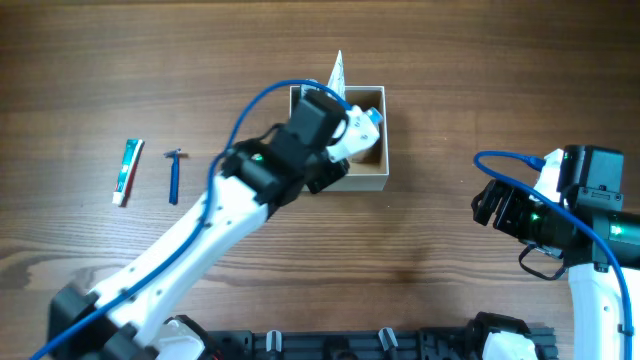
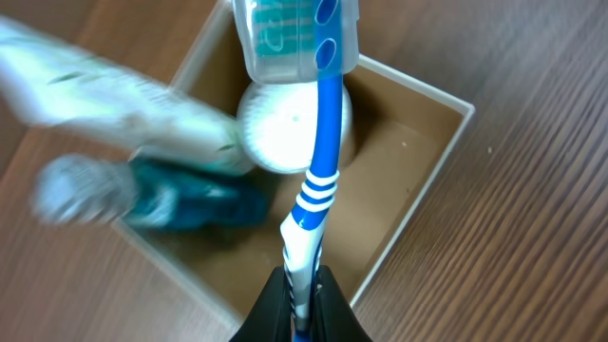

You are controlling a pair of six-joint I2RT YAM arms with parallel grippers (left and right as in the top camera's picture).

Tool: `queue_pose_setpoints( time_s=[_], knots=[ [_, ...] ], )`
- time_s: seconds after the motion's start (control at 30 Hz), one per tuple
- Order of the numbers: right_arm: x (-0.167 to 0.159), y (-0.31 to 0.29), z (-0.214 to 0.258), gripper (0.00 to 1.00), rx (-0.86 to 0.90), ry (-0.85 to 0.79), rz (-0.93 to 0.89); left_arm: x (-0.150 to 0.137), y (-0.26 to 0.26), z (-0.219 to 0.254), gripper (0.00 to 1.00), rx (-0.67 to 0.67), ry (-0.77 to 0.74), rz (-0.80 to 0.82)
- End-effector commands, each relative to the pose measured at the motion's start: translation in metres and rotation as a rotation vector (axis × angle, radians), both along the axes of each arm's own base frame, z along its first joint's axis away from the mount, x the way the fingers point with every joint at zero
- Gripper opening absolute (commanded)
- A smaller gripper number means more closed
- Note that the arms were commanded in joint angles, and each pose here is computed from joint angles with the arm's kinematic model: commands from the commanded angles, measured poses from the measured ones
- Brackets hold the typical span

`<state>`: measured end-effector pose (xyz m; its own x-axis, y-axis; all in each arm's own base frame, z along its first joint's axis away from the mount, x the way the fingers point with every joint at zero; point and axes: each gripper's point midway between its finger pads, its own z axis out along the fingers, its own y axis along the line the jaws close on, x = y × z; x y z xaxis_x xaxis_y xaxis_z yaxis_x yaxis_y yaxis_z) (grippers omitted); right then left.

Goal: Pack container
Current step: 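Carry the toothbrush into the box and release it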

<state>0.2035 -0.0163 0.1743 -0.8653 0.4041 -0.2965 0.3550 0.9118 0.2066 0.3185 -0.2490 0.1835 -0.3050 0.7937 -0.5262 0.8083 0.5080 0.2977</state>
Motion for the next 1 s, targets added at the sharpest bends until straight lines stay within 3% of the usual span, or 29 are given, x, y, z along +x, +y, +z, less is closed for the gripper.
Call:
queue_pose_setpoints(
  time_s=[0.0,0.2,0.3,0.37,0.6,0.97],
  knots=[
    [0.001,0.003,0.001,1.00,0.011,-0.007,0.023,0.005,-0.012,-0.030,0.04,0.094,0.011,-0.103],
    [0.002,0.003,0.001,1.00,0.011,-0.007,0.024,0.010,-0.014,-0.056,0.04,0.127,0.054,-0.101],
    [0.002,0.003,0.001,1.00,0.011,-0.007,0.024,0.012,-0.015,-0.054,0.09,0.120,0.044,-0.101],
    [0.001,0.003,0.001,1.00,0.011,-0.007,0.024,0.014,-0.016,-0.053,0.04,0.119,0.032,-0.096],
    [0.002,0.003,0.001,1.00,0.011,-0.008,0.023,0.016,-0.010,-0.032,0.04,0.183,-0.066,-0.165],
    [0.002,0.003,0.001,1.00,0.011,-0.007,0.023,0.016,-0.020,-0.036,0.04,0.142,-0.053,-0.186]
  ],
)
